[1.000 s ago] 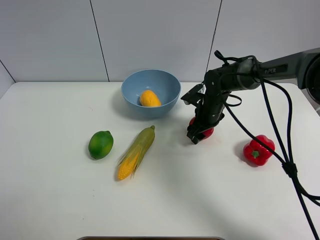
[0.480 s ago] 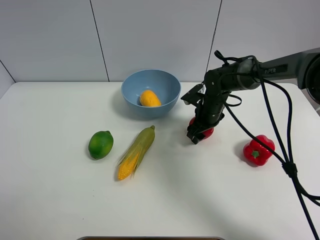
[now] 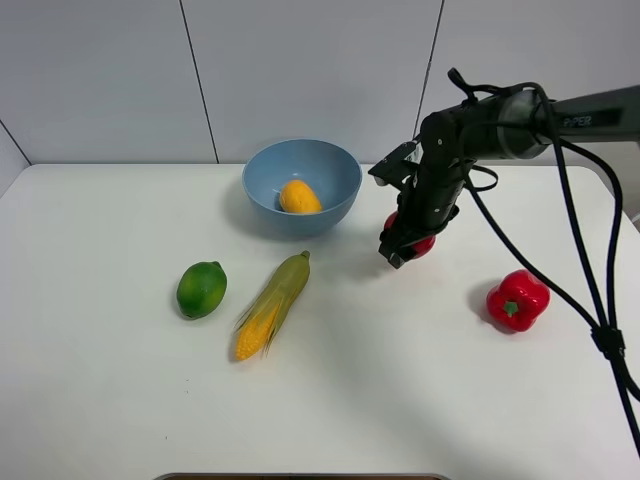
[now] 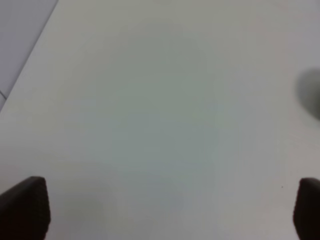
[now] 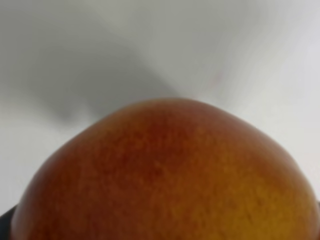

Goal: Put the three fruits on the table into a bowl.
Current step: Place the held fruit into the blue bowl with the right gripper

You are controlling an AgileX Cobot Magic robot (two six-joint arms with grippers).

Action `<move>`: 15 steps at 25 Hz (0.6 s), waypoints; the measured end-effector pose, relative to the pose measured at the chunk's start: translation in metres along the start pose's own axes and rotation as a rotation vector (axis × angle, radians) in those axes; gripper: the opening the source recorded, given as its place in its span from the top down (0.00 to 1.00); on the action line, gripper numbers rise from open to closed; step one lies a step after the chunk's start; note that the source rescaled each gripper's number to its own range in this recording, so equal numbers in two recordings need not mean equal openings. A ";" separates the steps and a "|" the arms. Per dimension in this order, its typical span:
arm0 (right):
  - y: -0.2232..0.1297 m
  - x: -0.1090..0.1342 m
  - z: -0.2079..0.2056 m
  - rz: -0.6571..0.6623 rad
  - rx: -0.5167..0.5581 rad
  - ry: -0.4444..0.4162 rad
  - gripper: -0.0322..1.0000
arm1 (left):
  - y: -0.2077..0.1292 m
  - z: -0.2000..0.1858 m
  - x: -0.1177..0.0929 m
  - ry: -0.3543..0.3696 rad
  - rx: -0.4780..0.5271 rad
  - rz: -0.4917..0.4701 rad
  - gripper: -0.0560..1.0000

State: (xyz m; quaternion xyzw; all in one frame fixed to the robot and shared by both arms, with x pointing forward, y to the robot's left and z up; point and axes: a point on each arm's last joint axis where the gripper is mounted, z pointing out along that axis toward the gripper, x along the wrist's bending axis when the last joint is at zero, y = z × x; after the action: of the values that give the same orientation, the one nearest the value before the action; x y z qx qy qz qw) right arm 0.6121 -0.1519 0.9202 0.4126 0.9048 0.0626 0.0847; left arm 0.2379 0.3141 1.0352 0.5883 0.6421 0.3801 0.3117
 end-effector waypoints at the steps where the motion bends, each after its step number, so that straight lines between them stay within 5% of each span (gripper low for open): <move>1: 0.000 -0.001 -0.007 0.007 -0.005 -0.005 0.65 | 0.000 0.000 0.000 0.000 0.000 0.000 0.00; 15: -0.002 0.006 -0.110 0.036 -0.201 -0.080 0.65 | 0.000 0.000 0.000 0.000 0.000 0.000 0.00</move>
State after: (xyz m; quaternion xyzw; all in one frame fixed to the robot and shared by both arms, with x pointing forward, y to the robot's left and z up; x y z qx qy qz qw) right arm 0.5843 -0.1536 1.0266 0.4201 0.8824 0.1382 0.1606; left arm 0.2379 0.3141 1.0352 0.5883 0.6421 0.3801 0.3117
